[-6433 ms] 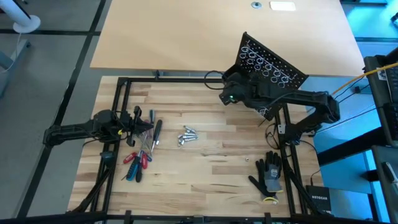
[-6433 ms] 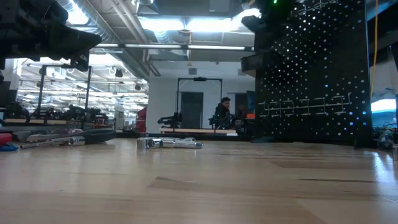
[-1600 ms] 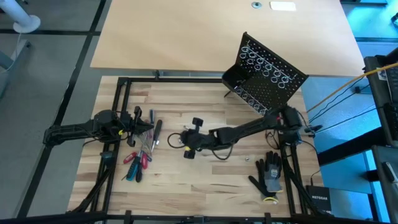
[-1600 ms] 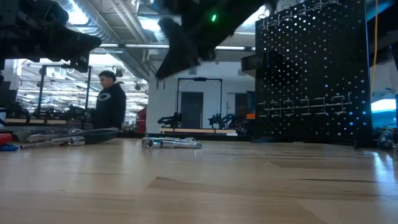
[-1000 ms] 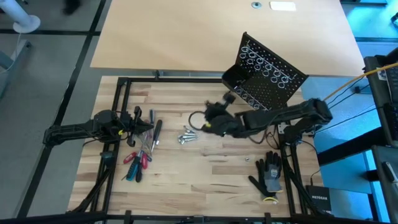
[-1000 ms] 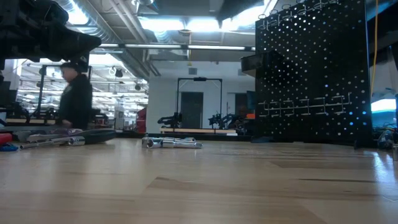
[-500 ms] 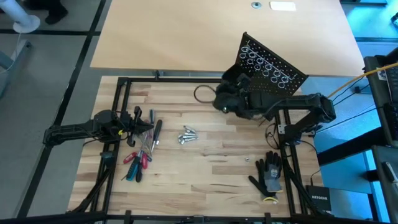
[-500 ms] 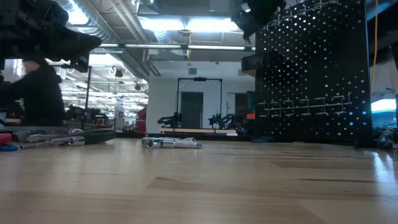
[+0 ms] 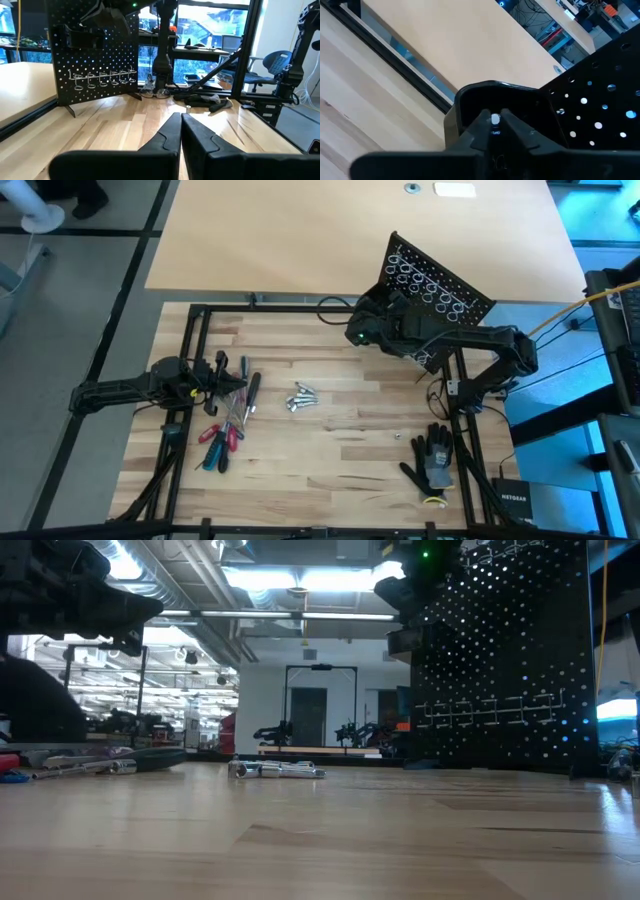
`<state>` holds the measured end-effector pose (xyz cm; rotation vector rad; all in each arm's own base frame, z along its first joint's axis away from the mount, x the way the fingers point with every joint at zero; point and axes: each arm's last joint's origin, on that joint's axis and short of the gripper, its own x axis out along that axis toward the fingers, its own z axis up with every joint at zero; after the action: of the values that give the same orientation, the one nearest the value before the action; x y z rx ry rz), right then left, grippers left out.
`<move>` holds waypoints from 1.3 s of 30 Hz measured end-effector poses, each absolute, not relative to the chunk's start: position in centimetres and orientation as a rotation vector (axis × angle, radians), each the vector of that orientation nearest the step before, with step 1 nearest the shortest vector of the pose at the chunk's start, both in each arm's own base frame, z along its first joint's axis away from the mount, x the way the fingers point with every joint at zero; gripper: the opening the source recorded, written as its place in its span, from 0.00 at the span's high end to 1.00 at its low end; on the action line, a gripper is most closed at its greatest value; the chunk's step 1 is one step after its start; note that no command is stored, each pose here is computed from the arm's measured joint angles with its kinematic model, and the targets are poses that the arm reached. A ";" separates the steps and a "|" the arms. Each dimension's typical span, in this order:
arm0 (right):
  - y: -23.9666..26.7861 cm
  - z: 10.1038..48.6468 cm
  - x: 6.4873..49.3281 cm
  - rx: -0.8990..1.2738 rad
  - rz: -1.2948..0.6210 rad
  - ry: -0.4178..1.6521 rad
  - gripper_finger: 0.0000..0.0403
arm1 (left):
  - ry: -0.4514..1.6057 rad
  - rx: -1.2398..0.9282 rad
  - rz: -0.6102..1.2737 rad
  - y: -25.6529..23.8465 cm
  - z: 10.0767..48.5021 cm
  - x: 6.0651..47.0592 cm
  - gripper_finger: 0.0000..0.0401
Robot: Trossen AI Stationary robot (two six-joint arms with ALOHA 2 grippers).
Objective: Hang tools onto peg board
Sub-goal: Put the socket into the black pegboard bin
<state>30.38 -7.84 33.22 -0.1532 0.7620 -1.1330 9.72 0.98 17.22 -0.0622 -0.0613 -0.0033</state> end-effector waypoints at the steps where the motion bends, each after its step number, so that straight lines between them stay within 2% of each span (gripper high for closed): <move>1: -7.8 33.2 30.4 -0.153 -1.133 0.762 0.88 | -0.062 -0.062 -0.003 1.0 17.2 9.7 1.00; 8: -7.7 33.3 30.3 -0.154 -1.096 0.780 0.66 | -0.061 -0.062 -0.003 1.0 17.2 9.7 1.00; 13: -6.7 34.9 30.5 -0.089 -0.988 0.737 0.58 | -0.062 -0.061 -0.003 1.0 17.2 9.7 1.00; 18: -4.0 37.2 31.4 -0.060 -0.843 0.632 0.57 | -0.062 -0.056 -0.003 1.0 17.2 9.7 1.00; 24: 0.4 37.8 32.8 -0.092 -0.590 0.540 0.57 | -0.062 -0.060 -0.003 1.0 17.2 9.7 1.00; 31: 3.3 35.9 34.6 -0.082 -0.395 0.578 0.57 | -0.063 -0.061 -0.003 1.0 17.2 9.7 1.00; 39: 3.8 32.8 37.8 -0.096 -0.356 0.605 0.57 | -0.062 -0.053 -0.003 1.0 17.2 9.7 1.00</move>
<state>37.76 3.79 32.79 -0.0961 0.6046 -0.3560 9.72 0.98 17.22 -0.0534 -0.0622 -0.0027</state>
